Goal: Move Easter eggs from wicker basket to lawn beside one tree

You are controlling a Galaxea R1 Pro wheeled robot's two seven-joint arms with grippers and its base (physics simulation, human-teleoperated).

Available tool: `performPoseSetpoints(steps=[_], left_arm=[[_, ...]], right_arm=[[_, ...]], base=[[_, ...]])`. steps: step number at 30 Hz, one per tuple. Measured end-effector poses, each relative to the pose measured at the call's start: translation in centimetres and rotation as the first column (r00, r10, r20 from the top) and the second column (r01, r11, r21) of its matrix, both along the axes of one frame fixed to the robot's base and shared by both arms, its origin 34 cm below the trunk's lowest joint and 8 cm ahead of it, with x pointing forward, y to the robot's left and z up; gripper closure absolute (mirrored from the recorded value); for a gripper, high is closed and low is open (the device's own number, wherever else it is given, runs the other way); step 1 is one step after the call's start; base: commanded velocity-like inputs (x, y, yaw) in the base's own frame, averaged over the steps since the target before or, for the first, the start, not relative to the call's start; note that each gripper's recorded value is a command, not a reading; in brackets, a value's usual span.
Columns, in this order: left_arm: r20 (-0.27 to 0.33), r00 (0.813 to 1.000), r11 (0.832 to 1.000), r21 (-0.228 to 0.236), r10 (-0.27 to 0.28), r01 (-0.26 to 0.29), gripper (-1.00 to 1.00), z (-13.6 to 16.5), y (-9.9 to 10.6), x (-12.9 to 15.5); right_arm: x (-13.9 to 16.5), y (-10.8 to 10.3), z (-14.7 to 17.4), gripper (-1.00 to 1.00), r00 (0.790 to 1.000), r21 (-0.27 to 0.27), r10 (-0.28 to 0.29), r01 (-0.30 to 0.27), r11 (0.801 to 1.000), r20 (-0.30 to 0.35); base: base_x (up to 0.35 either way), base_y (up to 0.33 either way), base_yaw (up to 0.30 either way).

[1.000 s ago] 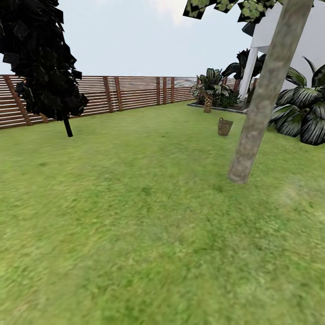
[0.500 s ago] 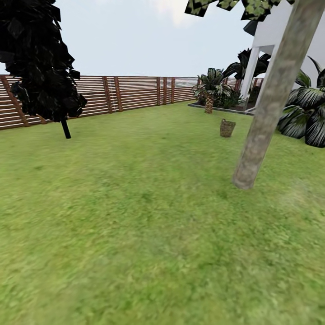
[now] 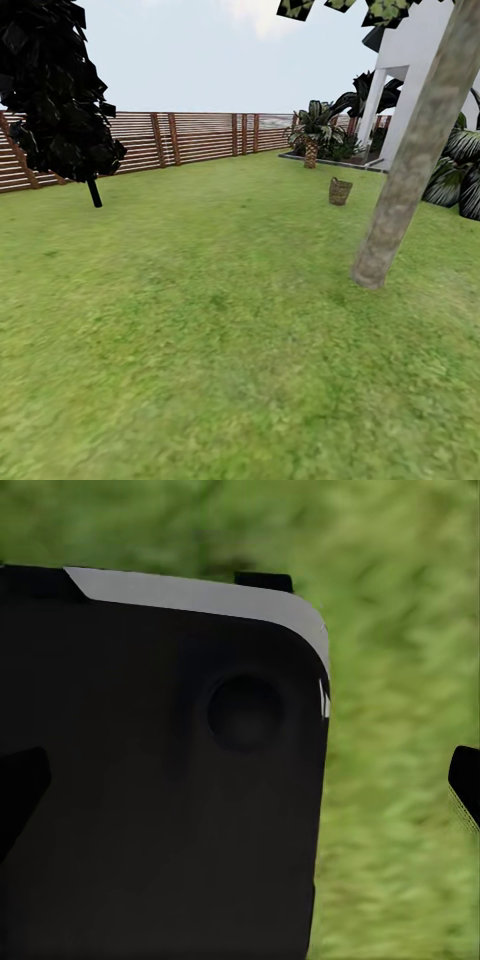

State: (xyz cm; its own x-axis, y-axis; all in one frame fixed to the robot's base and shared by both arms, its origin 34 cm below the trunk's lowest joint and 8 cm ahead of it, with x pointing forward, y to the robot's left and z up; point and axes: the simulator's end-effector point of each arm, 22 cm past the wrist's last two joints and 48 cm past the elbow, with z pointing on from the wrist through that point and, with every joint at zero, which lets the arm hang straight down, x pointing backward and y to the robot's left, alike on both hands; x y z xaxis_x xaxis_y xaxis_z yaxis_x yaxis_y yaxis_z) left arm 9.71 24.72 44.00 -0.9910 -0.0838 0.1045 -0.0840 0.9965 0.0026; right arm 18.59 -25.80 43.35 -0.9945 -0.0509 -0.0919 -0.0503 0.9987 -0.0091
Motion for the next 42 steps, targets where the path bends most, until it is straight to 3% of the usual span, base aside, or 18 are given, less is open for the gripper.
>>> performPoseSetpoints(steps=[42], left_arm=[[0.000, 1.000, 1.000, 0.000, -0.001, 0.001, -1.00, 0.00, 0.00, 0.01]], right_arm=[[0.03, -0.39, 0.01, -1.00, 1.000, -0.005, -0.004, 0.004, 1.000, 0.002]], base=[[0.339, 0.074, -0.023]])
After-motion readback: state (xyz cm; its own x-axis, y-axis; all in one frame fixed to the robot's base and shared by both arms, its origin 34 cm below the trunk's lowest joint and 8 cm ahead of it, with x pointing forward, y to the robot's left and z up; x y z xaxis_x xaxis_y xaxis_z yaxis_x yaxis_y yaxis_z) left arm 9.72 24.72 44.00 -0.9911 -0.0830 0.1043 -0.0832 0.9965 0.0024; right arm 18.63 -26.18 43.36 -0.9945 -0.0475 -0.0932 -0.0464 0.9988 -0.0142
